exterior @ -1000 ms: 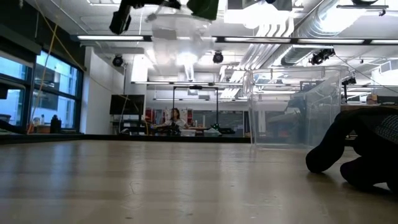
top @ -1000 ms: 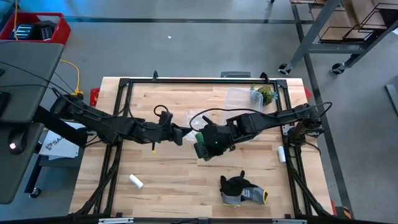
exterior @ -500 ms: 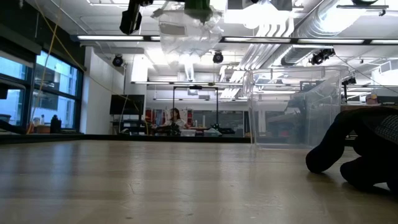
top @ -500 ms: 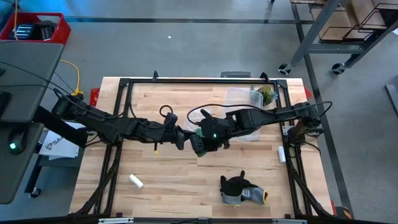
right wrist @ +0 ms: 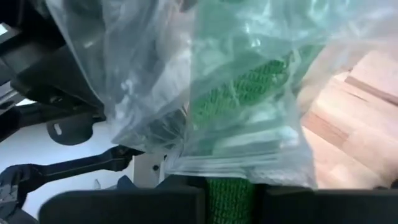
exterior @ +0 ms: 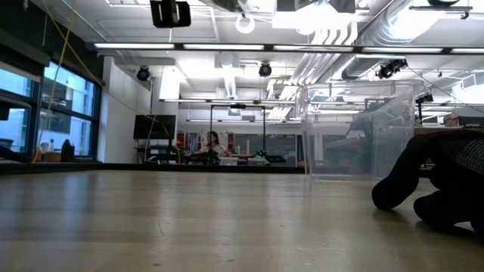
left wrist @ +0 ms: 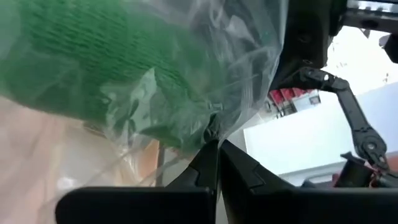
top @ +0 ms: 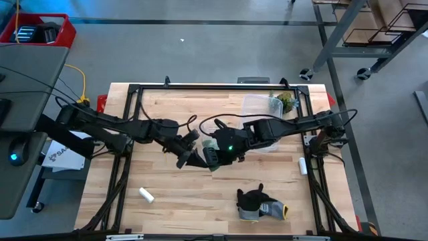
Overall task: Roll bandage
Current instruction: Put the green bandage into the transparent zip bag
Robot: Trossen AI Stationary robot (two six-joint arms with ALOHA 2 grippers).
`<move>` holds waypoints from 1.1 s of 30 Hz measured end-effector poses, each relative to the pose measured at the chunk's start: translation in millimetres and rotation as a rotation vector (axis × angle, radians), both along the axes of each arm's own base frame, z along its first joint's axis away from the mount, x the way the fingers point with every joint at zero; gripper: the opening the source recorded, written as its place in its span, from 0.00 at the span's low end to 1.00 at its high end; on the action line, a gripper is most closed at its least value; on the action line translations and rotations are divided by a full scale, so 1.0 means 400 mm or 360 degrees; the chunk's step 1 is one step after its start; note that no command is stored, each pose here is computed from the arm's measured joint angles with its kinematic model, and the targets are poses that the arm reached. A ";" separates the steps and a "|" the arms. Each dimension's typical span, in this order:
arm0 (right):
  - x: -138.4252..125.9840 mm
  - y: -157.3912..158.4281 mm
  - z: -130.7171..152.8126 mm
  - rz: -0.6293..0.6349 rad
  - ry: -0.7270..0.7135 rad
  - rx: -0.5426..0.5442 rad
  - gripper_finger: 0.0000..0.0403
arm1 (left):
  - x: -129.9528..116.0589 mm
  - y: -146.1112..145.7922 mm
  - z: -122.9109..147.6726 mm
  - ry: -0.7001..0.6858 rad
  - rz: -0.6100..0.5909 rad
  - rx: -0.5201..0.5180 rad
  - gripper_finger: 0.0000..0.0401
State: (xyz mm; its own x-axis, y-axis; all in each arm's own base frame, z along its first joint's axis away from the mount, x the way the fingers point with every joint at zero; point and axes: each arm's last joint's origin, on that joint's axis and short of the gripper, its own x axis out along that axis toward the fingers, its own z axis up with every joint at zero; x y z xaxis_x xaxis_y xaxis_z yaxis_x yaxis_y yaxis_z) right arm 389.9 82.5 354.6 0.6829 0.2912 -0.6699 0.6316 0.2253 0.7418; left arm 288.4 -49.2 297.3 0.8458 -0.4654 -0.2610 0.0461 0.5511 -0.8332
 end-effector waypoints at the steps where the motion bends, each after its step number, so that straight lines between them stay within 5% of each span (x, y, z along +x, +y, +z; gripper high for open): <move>1: 0.000 0.005 0.002 0.0005 -0.0015 -0.0002 0.07 | 0.000 0.003 0.001 0.0001 0.0024 -0.0003 0.00; 9: 0.001 0.026 0.016 0.0014 -0.0110 -0.0003 0.10 | 0.005 -0.006 0.021 -0.0035 -0.0067 -0.0245 0.00; 21: 0.009 0.040 0.039 0.0173 -0.0178 0.0311 0.54 | -0.002 -0.027 0.054 0.0047 -0.0362 -0.0671 0.00; 25: 0.005 0.032 0.061 0.0273 -0.0189 0.0489 0.56 | 0.000 -0.024 0.081 -0.0024 -0.0294 -0.0856 0.00; 33: -0.054 -0.001 0.144 0.0252 -0.0370 0.0438 0.56 | 0.001 -0.038 0.090 0.0041 -0.0140 -0.1099 0.00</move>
State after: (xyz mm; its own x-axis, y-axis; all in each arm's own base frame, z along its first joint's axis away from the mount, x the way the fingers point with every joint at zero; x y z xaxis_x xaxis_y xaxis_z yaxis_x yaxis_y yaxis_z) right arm 368.2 82.1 412.1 0.7394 0.5522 -0.3851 0.4132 0.0794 0.9072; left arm 288.7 -64.4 333.2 0.7949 -0.5985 0.0997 0.0418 -0.1100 -0.9931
